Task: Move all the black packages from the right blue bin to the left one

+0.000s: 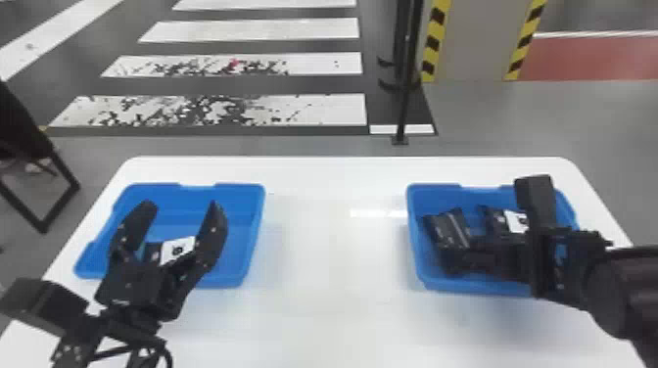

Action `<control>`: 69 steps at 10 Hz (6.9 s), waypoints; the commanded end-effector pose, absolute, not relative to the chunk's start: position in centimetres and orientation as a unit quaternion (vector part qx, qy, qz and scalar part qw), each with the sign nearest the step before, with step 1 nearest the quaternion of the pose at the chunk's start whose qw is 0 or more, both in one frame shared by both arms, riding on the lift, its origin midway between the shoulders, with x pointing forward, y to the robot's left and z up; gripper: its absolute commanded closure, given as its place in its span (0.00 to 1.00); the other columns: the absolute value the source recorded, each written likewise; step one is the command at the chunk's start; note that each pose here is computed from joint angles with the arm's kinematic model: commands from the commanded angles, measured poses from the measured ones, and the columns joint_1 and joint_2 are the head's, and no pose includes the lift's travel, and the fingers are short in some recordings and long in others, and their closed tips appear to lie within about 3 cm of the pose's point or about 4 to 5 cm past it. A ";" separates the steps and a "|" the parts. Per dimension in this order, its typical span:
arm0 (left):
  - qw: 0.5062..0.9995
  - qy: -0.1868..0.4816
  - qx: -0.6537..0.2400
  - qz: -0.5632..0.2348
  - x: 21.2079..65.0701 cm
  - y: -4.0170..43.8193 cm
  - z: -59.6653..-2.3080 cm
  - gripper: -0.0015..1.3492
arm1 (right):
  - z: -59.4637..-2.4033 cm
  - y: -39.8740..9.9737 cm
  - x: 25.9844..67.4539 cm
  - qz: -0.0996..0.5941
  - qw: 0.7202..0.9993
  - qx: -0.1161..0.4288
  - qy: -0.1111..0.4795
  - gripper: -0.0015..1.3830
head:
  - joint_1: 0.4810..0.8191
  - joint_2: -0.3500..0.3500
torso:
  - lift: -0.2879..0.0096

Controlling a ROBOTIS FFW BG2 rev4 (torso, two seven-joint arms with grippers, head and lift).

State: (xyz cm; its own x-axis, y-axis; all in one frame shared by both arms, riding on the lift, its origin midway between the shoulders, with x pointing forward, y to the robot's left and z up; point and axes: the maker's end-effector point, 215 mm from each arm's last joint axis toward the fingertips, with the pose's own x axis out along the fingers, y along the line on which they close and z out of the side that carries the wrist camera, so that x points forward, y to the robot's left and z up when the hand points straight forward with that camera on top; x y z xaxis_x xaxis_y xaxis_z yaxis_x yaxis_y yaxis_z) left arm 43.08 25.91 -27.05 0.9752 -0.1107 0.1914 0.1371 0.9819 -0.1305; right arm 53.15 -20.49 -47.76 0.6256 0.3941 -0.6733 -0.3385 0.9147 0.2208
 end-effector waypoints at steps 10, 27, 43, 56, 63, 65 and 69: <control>0.991 -0.088 -0.084 -0.050 42.6 27.1 -27.8 0.09 | -43.9 -19.0 52.5 0.222 0.918 0.065 0.321 0.80 | 0.63 0.63 | 0.50; 0.990 -0.076 -0.103 -0.050 42.3 27.1 -28.9 0.09 | -48.9 -20.0 54.5 0.137 0.919 0.059 0.364 0.25 | 0.63 0.61 | 0.50; 0.917 -0.096 -0.354 -0.155 44.3 19.9 -25.8 0.09 | -32.7 -6.8 49.3 0.482 0.789 0.343 0.167 0.82 | 0.63 0.73 | 0.50; 0.956 0.026 -0.217 -0.195 44.0 16.1 -27.8 0.90 | -31.9 5.0 44.4 0.572 0.720 0.331 0.210 0.82 | 0.63 0.88 | 0.50; 0.980 -0.025 -0.171 -0.102 46.8 23.4 -26.6 0.90 | -33.9 3.8 46.4 0.538 0.723 0.370 0.226 0.07 | 0.63 0.88 | 0.50; 0.998 -0.060 -0.037 -0.005 49.2 31.3 -26.4 0.90 | -33.9 3.5 46.0 0.533 0.718 0.389 0.221 0.10 | 0.63 0.97 | 0.50; 0.995 -0.073 0.045 0.045 49.9 34.4 -29.9 0.12 | -33.3 -2.3 50.0 0.493 0.806 0.278 0.175 0.10 | 0.63 1.00 | 0.50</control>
State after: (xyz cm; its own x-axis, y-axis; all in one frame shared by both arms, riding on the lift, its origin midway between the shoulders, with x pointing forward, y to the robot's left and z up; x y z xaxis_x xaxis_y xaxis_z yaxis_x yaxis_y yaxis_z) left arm 50.04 34.59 -29.32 0.9839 0.0839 0.1579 -0.0990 0.9910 0.0906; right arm 48.79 -0.60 -33.72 0.4195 0.9075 0.0214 -0.6716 0.2944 0.6799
